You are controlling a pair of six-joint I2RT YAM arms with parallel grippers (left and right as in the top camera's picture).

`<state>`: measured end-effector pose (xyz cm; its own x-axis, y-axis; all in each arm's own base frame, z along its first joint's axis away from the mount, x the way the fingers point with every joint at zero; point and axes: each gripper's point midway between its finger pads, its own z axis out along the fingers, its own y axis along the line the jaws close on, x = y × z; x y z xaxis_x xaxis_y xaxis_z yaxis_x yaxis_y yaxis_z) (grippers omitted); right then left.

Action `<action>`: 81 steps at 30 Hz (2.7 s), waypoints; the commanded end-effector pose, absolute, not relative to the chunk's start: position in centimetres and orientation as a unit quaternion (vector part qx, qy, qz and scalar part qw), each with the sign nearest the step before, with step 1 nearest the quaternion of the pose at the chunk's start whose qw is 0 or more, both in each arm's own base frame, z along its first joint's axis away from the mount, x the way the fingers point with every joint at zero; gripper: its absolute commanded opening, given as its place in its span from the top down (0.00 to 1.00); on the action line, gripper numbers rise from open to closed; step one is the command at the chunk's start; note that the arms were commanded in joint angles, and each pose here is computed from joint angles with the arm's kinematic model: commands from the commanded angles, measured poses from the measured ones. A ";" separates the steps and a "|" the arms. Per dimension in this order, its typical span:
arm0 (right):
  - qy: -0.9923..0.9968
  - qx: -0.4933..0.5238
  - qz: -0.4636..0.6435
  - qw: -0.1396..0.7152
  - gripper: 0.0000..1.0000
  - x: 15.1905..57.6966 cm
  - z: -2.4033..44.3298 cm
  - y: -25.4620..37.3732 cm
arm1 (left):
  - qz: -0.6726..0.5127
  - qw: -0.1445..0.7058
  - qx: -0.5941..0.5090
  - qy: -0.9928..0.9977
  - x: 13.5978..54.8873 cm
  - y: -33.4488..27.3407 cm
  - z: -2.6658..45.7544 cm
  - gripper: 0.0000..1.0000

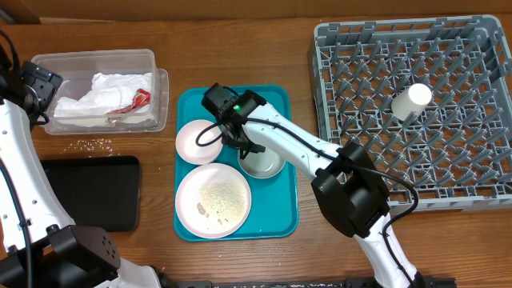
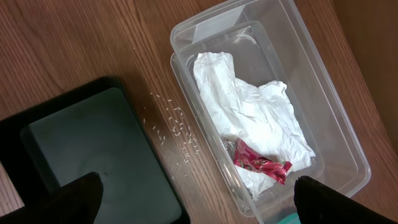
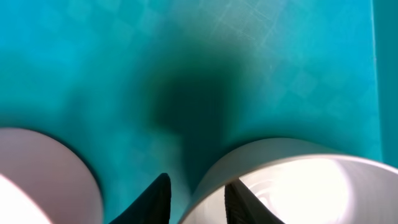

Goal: Sort waste into correct bins and load items into the dishwasher
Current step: 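Grasp the rim of the grey-green bowl with the right gripper, then lift the grey-green bowl and carry it to the dish rack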

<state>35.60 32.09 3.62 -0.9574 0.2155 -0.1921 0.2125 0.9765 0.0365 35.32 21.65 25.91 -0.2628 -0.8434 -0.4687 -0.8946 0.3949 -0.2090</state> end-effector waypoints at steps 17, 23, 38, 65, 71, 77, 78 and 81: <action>0.994 0.095 -0.008 0.058 0.96 33.9 3.2 31.5 | 0.052 0.258 -0.554 0.790 35.4 21.8 25.6 0.00; 0.994 0.068 0.016 0.081 0.96 35.4 5.9 31.9 | 0.052 0.259 -0.554 0.790 35.4 21.8 25.6 0.00; 0.968 0.067 0.085 0.227 0.96 44.0 24.3 21.8 | 0.052 0.259 -0.554 0.790 35.4 21.8 25.6 0.00; 0.909 0.103 0.403 0.025 0.96 40.2 25.1 8.2 | 0.052 0.258 -0.554 0.790 35.4 21.8 25.6 0.00; 0.915 0.092 0.392 0.033 0.96 39.7 25.2 7.9 | 0.052 0.258 -0.554 0.790 35.4 21.8 25.6 0.00; 0.931 0.088 0.345 0.076 0.96 38.5 27.1 6.4 | 0.052 0.258 -0.554 0.790 35.4 21.8 25.6 0.00; 0.933 0.090 0.337 0.089 0.96 38.2 27.8 5.8 | 0.052 0.259 -0.554 0.790 35.4 21.8 25.6 0.00; 0.935 0.113 0.312 0.122 0.96 37.3 29.5 3.7 | 0.052 0.258 -0.554 0.790 35.4 21.8 25.6 0.00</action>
